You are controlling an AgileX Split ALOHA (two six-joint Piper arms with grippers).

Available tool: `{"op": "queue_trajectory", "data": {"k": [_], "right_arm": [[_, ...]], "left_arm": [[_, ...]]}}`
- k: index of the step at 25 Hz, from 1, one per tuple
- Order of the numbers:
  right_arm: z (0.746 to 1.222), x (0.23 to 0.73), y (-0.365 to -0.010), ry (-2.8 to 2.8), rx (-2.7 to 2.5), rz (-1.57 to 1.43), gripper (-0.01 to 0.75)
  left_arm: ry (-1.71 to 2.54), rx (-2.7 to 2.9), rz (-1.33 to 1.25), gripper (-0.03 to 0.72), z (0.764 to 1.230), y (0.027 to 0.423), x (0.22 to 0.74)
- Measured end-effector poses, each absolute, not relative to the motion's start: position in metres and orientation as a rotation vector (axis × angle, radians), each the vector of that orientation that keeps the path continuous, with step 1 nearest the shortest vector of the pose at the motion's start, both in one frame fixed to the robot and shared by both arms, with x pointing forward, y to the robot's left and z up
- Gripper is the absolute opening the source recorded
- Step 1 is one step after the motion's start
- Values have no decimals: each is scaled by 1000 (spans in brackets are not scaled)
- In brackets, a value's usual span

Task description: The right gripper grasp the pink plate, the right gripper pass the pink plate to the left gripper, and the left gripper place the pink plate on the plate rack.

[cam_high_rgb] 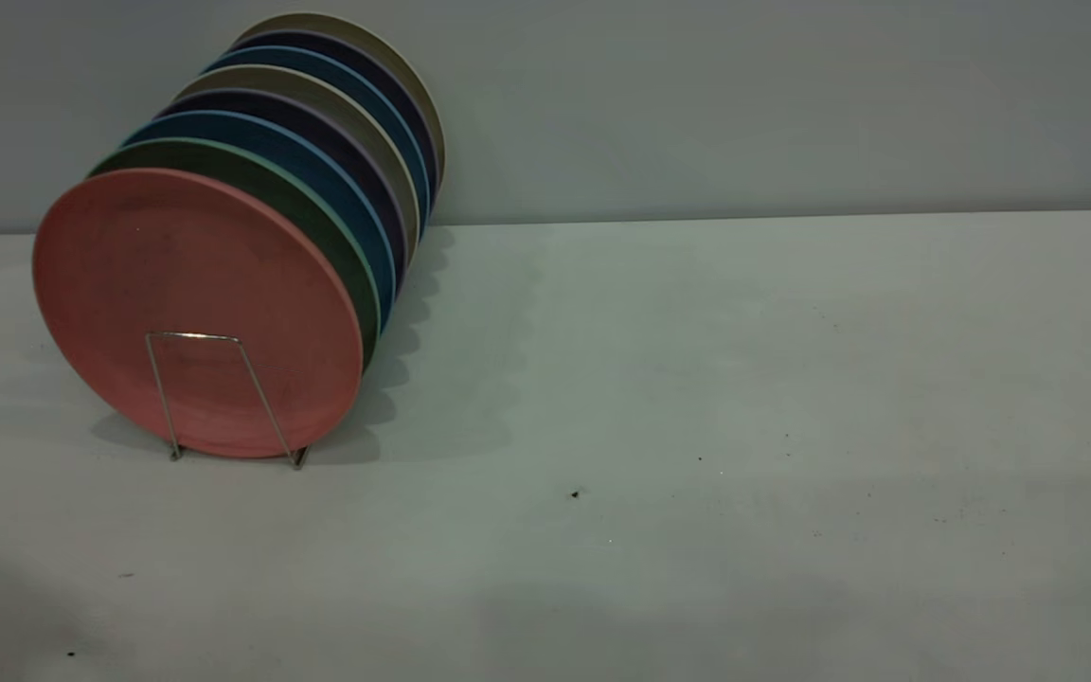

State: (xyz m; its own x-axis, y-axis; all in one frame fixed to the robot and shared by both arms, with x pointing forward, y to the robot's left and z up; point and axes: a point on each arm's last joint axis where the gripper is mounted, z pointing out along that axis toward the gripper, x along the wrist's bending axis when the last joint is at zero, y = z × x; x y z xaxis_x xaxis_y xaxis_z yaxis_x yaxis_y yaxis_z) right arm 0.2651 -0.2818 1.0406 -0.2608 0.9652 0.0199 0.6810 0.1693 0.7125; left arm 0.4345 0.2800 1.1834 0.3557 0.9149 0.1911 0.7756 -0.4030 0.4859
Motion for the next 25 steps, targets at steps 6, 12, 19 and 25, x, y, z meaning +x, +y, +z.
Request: {"op": "queue_trajectory", "data": {"k": [6, 12, 19, 25], "right_arm": [[1041, 263, -281, 2049, 1511, 882, 321], [1040, 263, -280, 2056, 1516, 893, 321], [1038, 263, -280, 2058, 1520, 890, 321], [1038, 263, -280, 2059, 1521, 891, 321]], "left_arm": [[1528, 2191, 610, 423, 1181, 282, 391], [1631, 2179, 519, 423, 1129, 287, 344], [1724, 2124, 475, 423, 1067, 294, 293], [1722, 2062, 508, 423, 1032, 297, 270]]}}
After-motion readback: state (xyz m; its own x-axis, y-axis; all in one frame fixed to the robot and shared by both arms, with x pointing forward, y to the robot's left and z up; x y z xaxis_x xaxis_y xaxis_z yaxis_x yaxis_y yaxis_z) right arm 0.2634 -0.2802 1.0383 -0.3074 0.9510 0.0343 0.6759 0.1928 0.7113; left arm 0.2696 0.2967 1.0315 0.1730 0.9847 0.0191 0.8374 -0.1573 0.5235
